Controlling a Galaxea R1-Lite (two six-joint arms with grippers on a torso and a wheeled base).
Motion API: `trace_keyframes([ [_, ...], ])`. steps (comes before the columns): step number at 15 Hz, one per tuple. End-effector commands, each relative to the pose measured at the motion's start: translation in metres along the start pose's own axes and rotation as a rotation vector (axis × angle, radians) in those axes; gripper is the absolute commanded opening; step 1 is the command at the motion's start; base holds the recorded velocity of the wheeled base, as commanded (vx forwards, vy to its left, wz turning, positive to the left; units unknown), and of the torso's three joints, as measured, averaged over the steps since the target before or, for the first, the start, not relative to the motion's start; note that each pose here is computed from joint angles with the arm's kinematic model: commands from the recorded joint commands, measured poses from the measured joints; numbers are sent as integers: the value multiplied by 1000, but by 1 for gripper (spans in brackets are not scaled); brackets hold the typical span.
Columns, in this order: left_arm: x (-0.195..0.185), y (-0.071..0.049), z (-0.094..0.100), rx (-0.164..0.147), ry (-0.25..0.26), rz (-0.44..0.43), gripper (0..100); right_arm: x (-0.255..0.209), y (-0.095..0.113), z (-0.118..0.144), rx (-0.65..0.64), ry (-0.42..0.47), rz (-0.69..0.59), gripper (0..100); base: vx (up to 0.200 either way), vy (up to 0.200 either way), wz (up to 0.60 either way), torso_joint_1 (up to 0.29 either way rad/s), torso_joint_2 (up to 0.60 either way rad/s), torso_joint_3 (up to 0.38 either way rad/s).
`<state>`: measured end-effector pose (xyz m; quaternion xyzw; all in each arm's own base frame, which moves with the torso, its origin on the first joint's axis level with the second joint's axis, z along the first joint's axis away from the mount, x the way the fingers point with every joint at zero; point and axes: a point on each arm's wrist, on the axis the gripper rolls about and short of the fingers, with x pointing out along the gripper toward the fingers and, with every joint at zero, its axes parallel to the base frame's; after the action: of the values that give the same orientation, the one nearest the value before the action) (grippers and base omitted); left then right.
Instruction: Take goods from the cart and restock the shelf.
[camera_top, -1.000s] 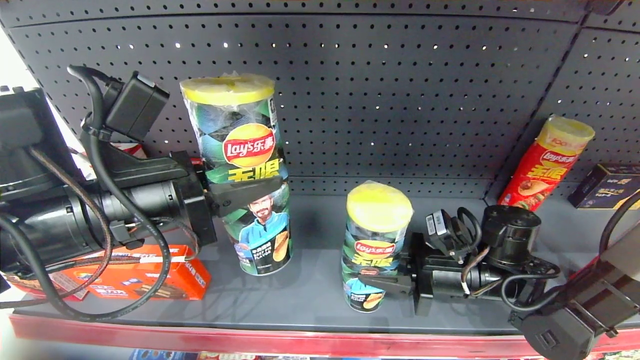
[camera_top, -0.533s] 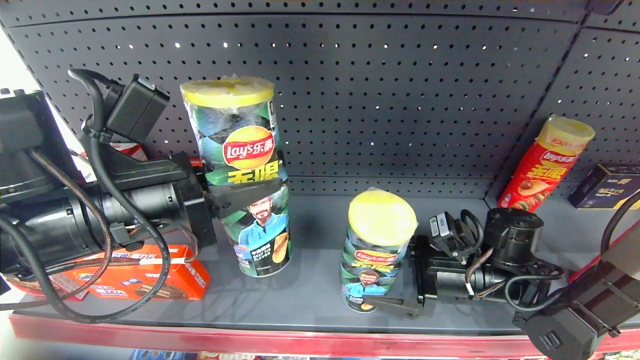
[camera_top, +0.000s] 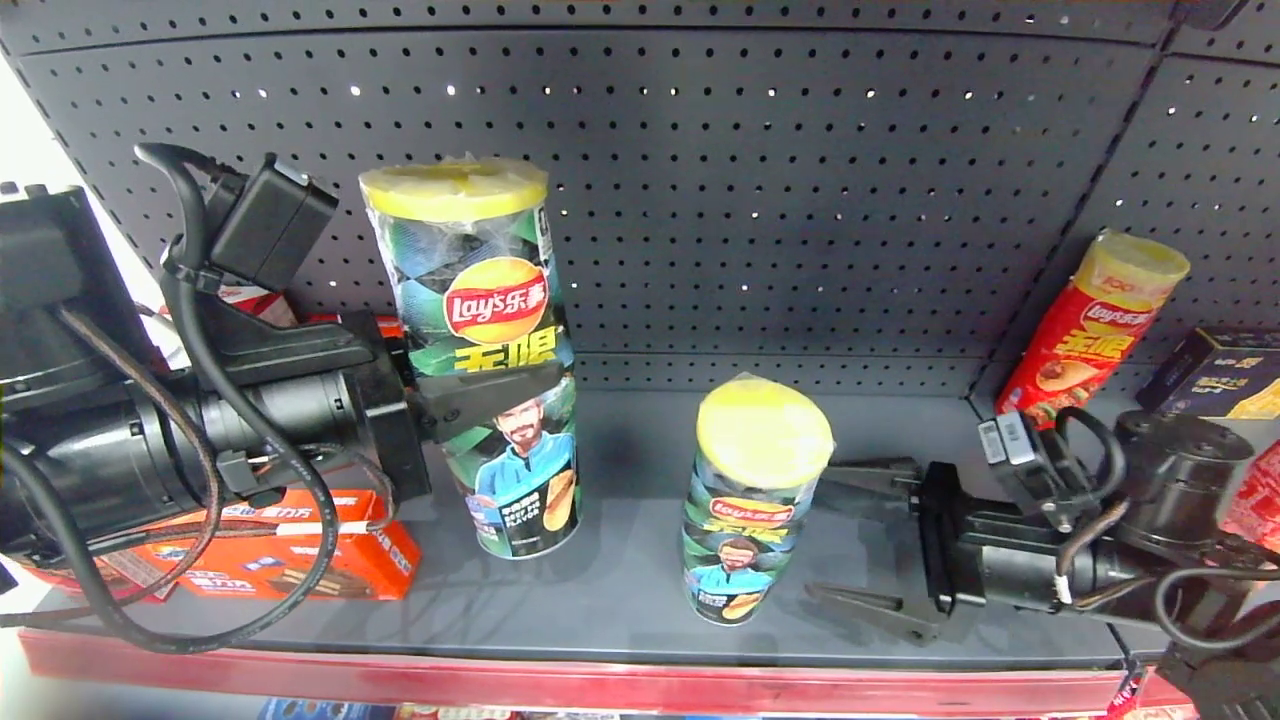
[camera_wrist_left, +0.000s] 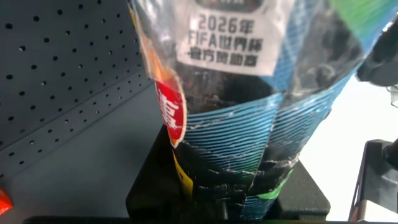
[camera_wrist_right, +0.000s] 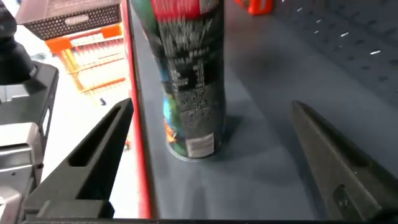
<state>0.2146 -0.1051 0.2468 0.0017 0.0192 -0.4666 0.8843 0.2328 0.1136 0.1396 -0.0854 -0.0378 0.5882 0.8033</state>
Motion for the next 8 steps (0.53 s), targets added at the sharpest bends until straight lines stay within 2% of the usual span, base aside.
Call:
trace_keyframes([
  [1, -4, -2, 2, 7, -11, 3, 0, -38, 22, 26, -59, -41, -71, 100, 0, 0, 0, 0, 0, 0],
  [5, -9, -2, 6, 13, -24, 15, 0, -68, 42, 55, -96, -53, -277, 100, 0, 0, 0, 0, 0, 0],
  [8, -13, -5, 10, 26, -41, 12, 0, -95, 64, 69, -54, -57, -559, 100, 0, 0, 0, 0, 0, 0],
])
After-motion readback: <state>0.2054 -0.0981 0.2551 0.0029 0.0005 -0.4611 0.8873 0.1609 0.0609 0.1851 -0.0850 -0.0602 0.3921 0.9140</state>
